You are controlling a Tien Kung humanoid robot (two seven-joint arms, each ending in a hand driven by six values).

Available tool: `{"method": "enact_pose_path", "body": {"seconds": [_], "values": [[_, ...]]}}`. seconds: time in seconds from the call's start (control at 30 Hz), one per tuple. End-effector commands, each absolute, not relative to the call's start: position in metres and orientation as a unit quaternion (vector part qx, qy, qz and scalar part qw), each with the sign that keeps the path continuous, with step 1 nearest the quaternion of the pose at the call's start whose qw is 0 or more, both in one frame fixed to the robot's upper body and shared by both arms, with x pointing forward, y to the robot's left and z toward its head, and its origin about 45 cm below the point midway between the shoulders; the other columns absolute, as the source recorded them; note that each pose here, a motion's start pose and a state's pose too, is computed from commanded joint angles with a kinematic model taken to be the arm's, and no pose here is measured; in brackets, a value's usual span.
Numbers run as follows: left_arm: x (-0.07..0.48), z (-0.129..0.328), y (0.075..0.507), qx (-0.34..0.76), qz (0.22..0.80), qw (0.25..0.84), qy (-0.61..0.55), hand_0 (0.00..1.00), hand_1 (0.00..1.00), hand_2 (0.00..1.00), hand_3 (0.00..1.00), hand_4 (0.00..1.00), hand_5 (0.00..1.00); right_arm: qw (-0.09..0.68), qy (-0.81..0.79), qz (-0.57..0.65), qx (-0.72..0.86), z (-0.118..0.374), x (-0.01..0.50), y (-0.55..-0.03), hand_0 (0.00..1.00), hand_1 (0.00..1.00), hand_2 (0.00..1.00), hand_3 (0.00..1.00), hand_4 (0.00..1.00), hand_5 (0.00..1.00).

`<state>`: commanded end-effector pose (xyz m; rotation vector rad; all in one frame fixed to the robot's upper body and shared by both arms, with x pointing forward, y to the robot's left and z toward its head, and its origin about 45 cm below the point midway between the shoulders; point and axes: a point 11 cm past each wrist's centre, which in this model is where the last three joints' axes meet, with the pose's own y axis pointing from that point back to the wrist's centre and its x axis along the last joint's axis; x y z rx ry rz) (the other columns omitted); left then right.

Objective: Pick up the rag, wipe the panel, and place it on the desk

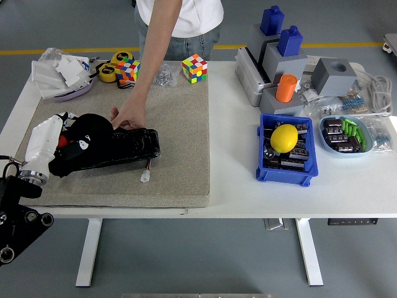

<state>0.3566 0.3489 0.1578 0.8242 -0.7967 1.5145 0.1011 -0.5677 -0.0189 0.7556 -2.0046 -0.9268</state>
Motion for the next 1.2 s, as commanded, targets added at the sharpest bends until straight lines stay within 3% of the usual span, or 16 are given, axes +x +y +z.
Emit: {"method": "enact_pose_path", "body": {"seconds": [1.2], "values": [[0.376,0.162,0.247,0.318,0.546,0.665,-0.398,0.186,0.067,0.248,0.560,0.512,0.162,0.397,-0.787,-0.359,0.306,-0.015,0.109,-0.570,0.744,0.647,0.693,0.593,0.960,0.582]]}}
